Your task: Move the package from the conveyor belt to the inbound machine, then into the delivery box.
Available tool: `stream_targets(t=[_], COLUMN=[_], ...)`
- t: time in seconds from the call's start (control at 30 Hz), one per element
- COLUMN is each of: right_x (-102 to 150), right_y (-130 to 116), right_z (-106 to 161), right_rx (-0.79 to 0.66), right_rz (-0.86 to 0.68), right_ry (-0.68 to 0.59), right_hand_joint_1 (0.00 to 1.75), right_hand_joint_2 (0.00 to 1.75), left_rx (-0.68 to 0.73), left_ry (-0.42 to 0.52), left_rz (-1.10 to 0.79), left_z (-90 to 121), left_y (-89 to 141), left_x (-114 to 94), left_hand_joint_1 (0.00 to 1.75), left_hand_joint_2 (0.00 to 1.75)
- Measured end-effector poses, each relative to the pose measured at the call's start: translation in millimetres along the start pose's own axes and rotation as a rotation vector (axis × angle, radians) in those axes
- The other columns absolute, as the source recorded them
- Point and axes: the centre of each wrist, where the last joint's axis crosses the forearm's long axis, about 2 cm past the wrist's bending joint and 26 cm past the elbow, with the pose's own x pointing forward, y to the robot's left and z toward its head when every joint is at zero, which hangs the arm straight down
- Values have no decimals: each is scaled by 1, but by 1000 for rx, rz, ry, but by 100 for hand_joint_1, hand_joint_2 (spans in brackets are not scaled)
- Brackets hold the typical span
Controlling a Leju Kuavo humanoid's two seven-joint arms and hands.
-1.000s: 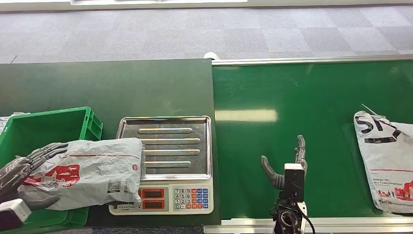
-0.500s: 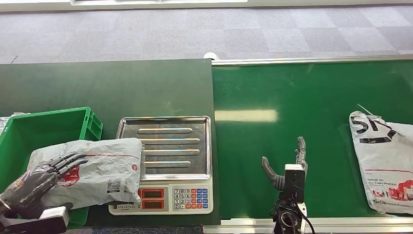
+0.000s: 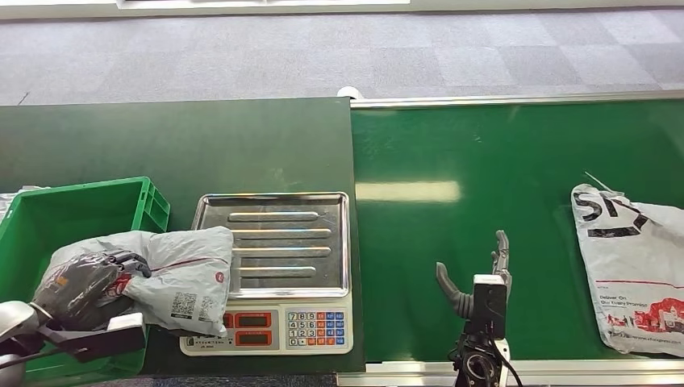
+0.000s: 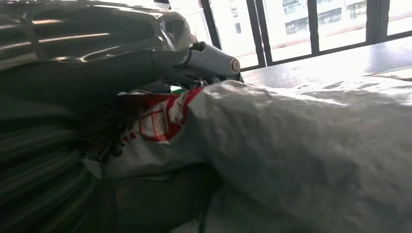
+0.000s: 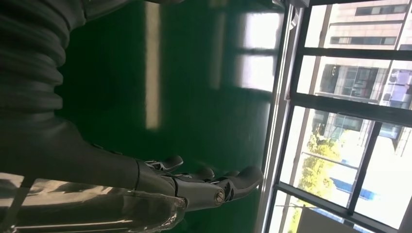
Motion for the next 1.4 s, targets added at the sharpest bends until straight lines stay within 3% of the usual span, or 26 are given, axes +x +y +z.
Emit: stream_targets(t=[0.33,0.73,1.07,1.2,1.3,1.4], right_x=[0,-1,1,14,32,57], right_y=[0,-1,-3,-6,-8,-9], right_z=[1,2,3,2,2,4], right_rx=[2,-3,-7,-17,-15,-13], right_rz=[3,4,10,19,23,29], right_ry=[1,2,-14,-37,-46,-75], right_hand_joint_1=[0,0,0,0,0,0], right_hand_joint_2=[175,175,175,0,0,0], left_rx=[-4,121,174,315,452,554], left_ry=[-23,-157,-216,-249,-221,-127], left_rz=[3,-45,-49,-66,-68,-81], left_z=[-3,-18,-29,-40,-47,-45], left_y=[-1,3,4,8,12,14], left_x=[1,8,16,24,29,24], left_hand_joint_1=[175,175,175,175,175,175], left_hand_joint_2=[175,175,175,175,175,175])
